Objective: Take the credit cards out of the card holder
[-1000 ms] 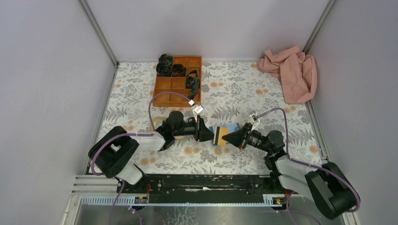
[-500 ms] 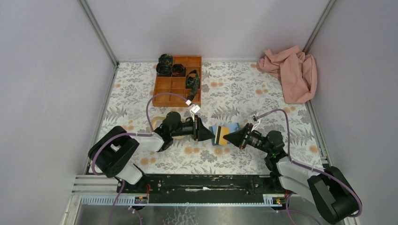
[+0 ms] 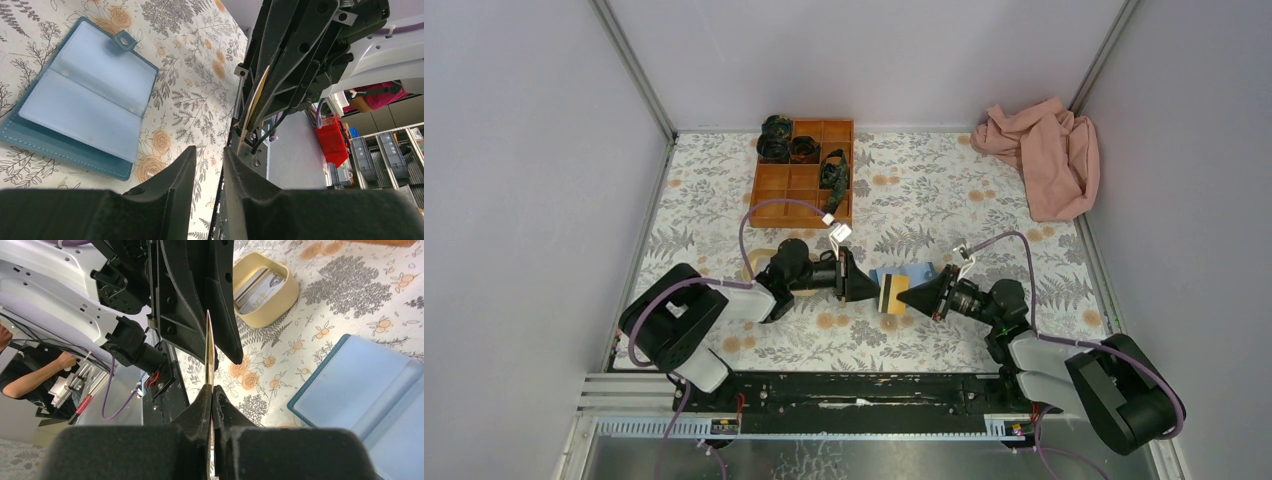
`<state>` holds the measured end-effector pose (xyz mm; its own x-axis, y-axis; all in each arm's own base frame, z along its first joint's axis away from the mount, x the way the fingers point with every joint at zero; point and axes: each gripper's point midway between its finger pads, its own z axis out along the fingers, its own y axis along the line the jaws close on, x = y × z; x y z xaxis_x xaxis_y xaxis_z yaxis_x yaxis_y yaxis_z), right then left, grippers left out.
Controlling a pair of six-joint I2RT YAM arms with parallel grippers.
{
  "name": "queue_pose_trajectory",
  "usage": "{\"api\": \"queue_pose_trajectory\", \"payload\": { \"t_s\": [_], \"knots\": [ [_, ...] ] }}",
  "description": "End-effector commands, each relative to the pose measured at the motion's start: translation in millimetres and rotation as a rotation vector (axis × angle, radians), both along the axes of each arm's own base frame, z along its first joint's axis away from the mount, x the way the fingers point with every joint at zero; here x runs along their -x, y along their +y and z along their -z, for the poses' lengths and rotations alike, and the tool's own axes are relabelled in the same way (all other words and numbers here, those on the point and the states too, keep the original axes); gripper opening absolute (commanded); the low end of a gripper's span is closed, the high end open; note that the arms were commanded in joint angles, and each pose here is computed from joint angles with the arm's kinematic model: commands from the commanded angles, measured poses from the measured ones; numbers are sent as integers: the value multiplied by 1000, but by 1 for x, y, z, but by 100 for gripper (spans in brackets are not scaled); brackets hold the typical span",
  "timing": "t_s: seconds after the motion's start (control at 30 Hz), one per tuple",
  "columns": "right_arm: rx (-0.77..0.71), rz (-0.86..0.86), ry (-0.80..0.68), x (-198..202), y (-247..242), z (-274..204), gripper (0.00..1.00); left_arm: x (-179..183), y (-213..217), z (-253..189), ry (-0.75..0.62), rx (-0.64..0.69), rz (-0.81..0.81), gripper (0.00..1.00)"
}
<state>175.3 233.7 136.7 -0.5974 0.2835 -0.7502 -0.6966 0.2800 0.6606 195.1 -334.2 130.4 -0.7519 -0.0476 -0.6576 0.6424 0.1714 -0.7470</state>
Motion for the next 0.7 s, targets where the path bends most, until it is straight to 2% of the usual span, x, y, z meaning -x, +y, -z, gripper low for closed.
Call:
{"api": "queue_pose_trajectory", "payload": {
  "t_s": [0.0,0.17,0.27,0.5,0.67],
  "knots": [
    [-9,82,-64,-12,-8,-10,0,-1,0,-22,-99,46,-8,36],
    [57,210,-84,-25,-22,-3,0,-13,10,-21,-149,-10,-115,38],
    [63,225,-88,-26,-25,-3,0,-14,14,-24,-172,-12,-135,38],
    [17,85,-82,-12,-9,-9,0,-5,7,-23,-157,7,-49,36],
    [-43,-10,-83,0,-1,-18,0,-7,5,-16,-136,-13,-47,35]
  ]
}}
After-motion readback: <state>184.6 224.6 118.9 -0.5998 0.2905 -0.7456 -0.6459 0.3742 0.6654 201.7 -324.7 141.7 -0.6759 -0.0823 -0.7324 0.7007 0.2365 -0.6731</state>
